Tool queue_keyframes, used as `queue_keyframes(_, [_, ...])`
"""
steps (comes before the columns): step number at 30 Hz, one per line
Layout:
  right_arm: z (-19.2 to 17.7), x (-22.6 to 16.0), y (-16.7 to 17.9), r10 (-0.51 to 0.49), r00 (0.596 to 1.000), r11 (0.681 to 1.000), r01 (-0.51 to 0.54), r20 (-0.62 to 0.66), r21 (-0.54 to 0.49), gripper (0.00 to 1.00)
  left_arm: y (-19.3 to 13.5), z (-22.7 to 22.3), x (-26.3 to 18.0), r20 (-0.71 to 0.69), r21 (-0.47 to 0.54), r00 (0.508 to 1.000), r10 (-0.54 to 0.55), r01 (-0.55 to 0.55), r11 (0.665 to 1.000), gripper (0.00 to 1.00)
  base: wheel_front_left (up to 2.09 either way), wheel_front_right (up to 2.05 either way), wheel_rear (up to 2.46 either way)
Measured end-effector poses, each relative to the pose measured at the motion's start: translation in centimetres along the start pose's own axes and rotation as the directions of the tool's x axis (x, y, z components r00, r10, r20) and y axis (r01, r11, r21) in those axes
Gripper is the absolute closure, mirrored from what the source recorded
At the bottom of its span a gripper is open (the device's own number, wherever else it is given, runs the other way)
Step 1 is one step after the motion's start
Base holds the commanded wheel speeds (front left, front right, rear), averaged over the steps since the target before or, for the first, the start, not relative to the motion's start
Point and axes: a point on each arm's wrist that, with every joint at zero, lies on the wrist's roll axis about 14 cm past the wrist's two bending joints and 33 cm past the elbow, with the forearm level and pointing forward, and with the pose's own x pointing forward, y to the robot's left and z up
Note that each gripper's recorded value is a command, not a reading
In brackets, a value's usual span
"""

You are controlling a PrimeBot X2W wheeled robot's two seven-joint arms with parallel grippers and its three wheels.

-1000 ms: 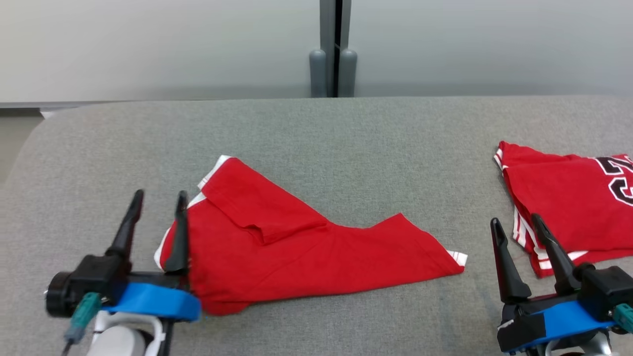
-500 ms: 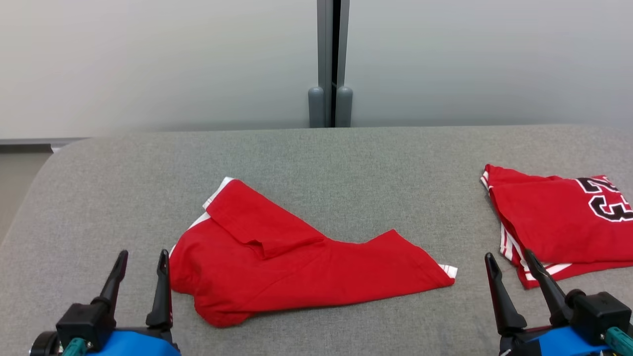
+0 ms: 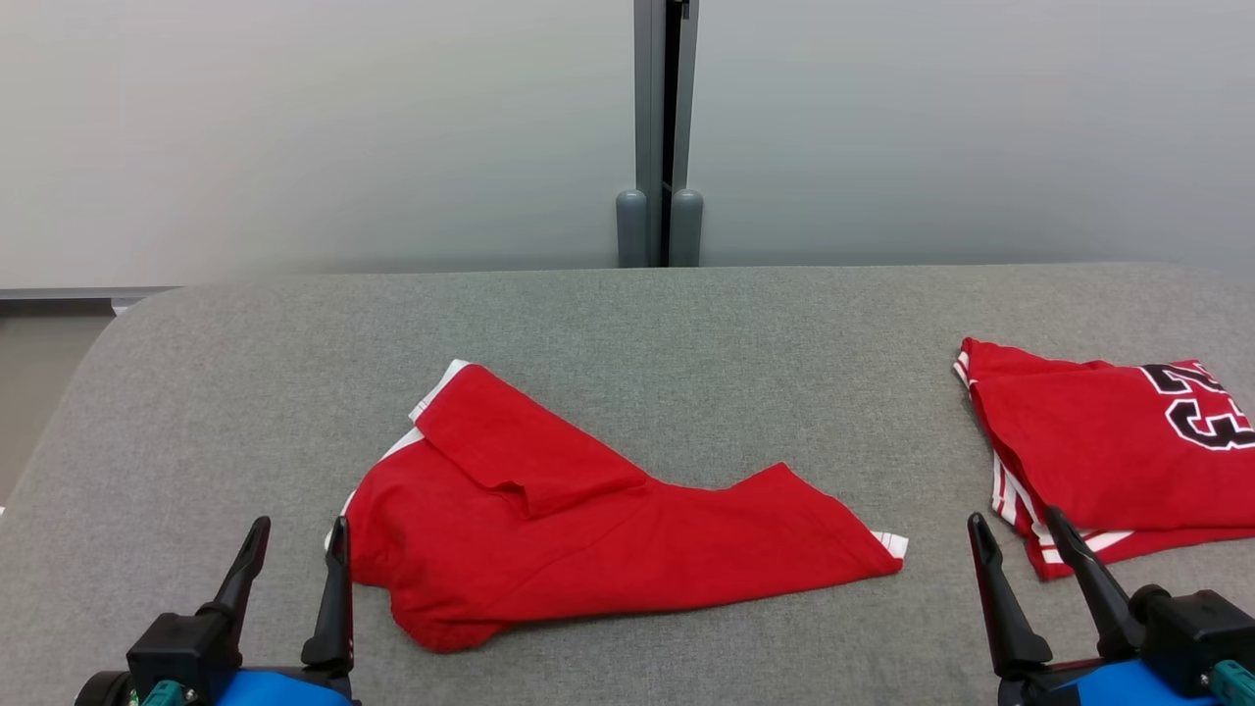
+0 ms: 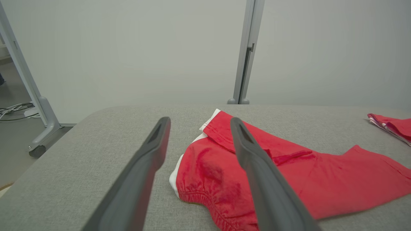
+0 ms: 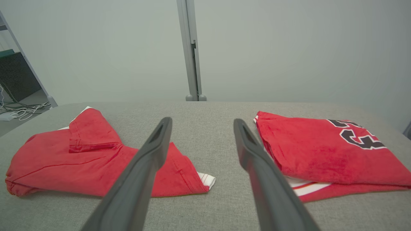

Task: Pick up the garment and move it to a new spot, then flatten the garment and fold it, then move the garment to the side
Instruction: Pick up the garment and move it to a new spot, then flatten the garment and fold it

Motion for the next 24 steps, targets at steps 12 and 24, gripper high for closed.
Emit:
queue_keyframes(12, [-0.2,0.1,-0.2,-0.006,1.000,1.000,0.006,-0.005,0.001,0.00,-0.3,-0.3,0.1,-0.015,0.001,1.000,-0.007,0.007,1.000,0.00,0.00,0.00,0.00])
queue_keyframes(24, [-2.4,2.0,-0.3,-0.005,0.998,1.000,0.006,-0.066,0.016,0.00,-5.2,-7.7,0.7,-0.292,-0.085,0.937,-0.192,0.174,0.981,0.00,0.00,0.00,0.00])
